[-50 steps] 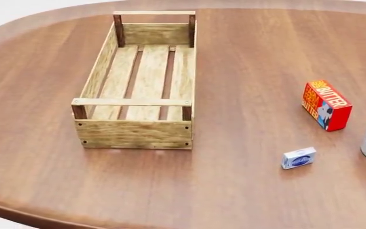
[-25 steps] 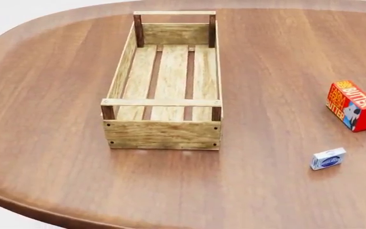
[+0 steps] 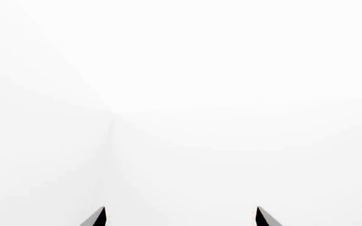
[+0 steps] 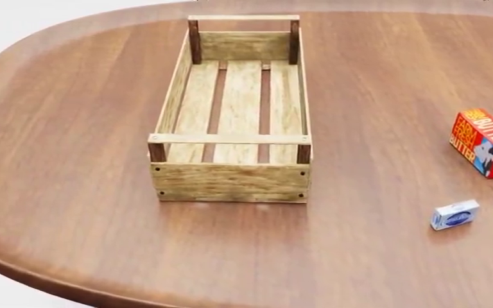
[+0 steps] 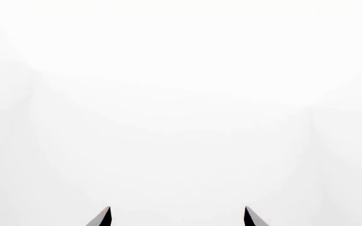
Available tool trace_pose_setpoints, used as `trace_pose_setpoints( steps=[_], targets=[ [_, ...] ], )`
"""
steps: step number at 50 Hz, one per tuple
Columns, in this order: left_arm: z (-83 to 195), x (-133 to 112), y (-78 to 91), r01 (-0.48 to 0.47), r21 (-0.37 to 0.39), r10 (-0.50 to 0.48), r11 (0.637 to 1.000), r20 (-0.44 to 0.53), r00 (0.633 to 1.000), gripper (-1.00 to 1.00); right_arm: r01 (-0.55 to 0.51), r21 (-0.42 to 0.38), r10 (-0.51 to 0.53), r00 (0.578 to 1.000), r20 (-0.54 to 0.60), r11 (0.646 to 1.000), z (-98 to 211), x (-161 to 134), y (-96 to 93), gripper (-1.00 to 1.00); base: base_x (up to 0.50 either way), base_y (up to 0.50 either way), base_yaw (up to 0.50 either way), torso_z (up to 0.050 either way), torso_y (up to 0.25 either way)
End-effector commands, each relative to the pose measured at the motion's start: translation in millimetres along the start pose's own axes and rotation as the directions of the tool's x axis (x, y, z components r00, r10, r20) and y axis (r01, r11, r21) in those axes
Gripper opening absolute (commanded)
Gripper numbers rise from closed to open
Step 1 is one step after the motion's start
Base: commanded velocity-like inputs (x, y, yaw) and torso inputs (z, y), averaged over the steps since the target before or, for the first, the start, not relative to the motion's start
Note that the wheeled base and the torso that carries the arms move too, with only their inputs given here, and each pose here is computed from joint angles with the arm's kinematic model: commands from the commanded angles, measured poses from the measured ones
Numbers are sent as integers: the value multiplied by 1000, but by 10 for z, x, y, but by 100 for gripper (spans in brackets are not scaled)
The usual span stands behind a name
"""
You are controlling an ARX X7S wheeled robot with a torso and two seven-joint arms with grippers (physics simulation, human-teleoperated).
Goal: Pick up the cream cheese and put it in the tray.
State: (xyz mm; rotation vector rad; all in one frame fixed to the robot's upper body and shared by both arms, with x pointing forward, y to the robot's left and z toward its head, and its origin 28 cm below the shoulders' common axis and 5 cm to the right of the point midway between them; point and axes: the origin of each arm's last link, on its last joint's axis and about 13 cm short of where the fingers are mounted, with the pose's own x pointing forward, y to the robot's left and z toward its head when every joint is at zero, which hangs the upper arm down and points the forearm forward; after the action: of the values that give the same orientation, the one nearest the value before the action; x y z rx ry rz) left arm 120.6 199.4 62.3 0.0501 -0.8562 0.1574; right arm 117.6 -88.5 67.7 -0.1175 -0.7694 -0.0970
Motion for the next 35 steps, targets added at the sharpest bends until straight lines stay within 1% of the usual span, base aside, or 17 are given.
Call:
trace_pose_setpoints(
  steps=[1, 11, 26, 35],
  targets=[
    [-5, 0, -1, 0, 1, 0, 1000, 0, 1000, 100, -20, -9, 20, 1000, 17, 1000, 1, -20, 15, 100, 117, 47, 0, 0, 0],
    [-7, -1, 2, -1, 0, 1, 1000, 1, 1000, 100, -27, 0, 27, 1000, 12, 1000, 1, -22, 19, 100, 120, 46, 0, 0, 0],
    [7, -2, 7, -8, -2, 8, 1000, 7, 1000, 100, 3, 21, -3, 1000, 16, 1000, 25, -12, -16, 100, 119, 7, 0, 0, 0],
    [0, -7, 5, -7, -1, 7, 1000, 6, 1000, 100, 6, 12, -6, 1000, 9, 1000, 17, -7, -11, 100, 121, 0, 0, 0, 0]
  ],
)
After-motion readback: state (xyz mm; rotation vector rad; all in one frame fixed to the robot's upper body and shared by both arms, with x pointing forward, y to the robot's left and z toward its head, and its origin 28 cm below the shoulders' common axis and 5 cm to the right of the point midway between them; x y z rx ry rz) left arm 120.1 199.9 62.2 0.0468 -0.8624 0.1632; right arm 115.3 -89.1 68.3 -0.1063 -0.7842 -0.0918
